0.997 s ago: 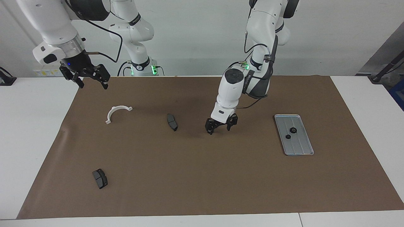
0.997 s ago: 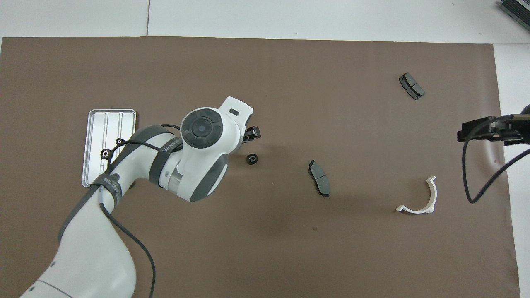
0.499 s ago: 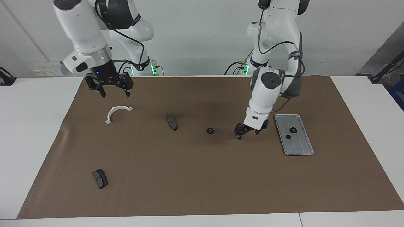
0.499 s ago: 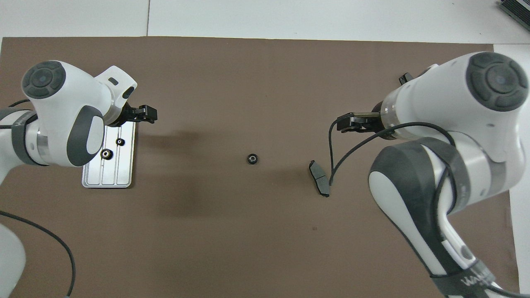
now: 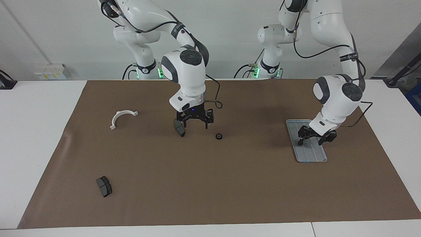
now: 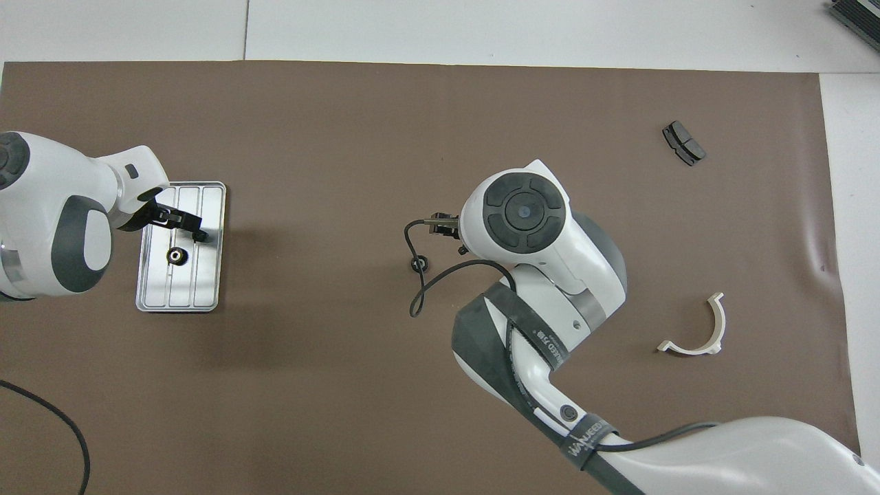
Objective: Place bearing gear from tray to pile
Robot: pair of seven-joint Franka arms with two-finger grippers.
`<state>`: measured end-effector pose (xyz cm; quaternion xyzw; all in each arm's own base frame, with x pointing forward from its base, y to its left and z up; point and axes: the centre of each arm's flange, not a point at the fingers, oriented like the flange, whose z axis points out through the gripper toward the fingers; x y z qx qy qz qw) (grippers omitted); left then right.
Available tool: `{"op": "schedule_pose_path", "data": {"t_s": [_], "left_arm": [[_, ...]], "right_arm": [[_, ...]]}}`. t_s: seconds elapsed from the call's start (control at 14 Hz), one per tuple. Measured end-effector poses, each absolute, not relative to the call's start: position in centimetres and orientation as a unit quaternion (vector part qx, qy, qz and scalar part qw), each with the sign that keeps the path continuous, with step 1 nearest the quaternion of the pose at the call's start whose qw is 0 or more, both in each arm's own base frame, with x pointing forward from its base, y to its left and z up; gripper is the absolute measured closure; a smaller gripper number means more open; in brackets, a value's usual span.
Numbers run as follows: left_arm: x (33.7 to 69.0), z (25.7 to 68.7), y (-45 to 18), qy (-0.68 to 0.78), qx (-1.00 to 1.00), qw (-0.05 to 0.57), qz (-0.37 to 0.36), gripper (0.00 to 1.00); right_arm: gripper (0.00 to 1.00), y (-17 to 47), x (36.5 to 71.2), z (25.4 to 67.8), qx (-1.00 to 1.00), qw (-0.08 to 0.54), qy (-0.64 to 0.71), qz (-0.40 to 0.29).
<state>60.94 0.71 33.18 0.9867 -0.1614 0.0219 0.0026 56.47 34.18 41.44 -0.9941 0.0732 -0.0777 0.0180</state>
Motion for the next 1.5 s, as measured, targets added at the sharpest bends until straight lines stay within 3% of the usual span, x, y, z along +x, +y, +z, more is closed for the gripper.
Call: {"op": "schedule_pose_path", "data": {"t_s": [0.21,0.5,0.85,1.0,1.07,1.21,1.28,1.35,1.5], "left_arm": [[59.9,31.9,0.4,-0.183,0.983,0.003,0.02,0.32],[59.5,31.4,-0.6,-0.191,0.981,0.006,0.017,0.37],[58.6,29.9,-1.4,-0.198,0.98,0.005,0.021,0.4],[58.4,30.1,-1.5,-0.199,0.98,0.004,0.026,0.47],[58.3,30.1,-1.5,-0.199,0.98,0.004,0.026,0.47],[58.2,30.3,-1.6,-0.2,0.979,0.004,0.027,0.68],[58.2,30.3,-1.7,-0.201,0.979,0.004,0.027,0.77],[58.2,30.3,-1.7,-0.2,0.979,0.004,0.027,0.77],[58.2,30.3,-1.7,-0.2,0.979,0.004,0.027,0.77]], "right_arm": [[0.0,36.9,55.9,38.3,-0.994,0.017,0.074,-0.084],[0.0,41.6,53.4,31.7,-0.995,-0.005,0.055,-0.083],[0.0,42.4,53.1,30.1,-0.996,0.009,0.048,-0.078],[0.0,42.6,52.9,29.6,-0.996,0.008,0.046,-0.073],[0.05,42.7,52.8,29.4,-0.996,0.008,0.045,-0.072],[0.25,42.9,52.4,28.9,-0.997,0.006,0.042,-0.068],[0.25,43.0,52.3,28.7,-0.997,0.005,0.04,-0.066],[0.35,43.0,52.2,28.6,-0.997,0.004,0.039,-0.066],[0.37,43.0,52.1,28.6,-0.997,0.004,0.039,-0.065]]}}
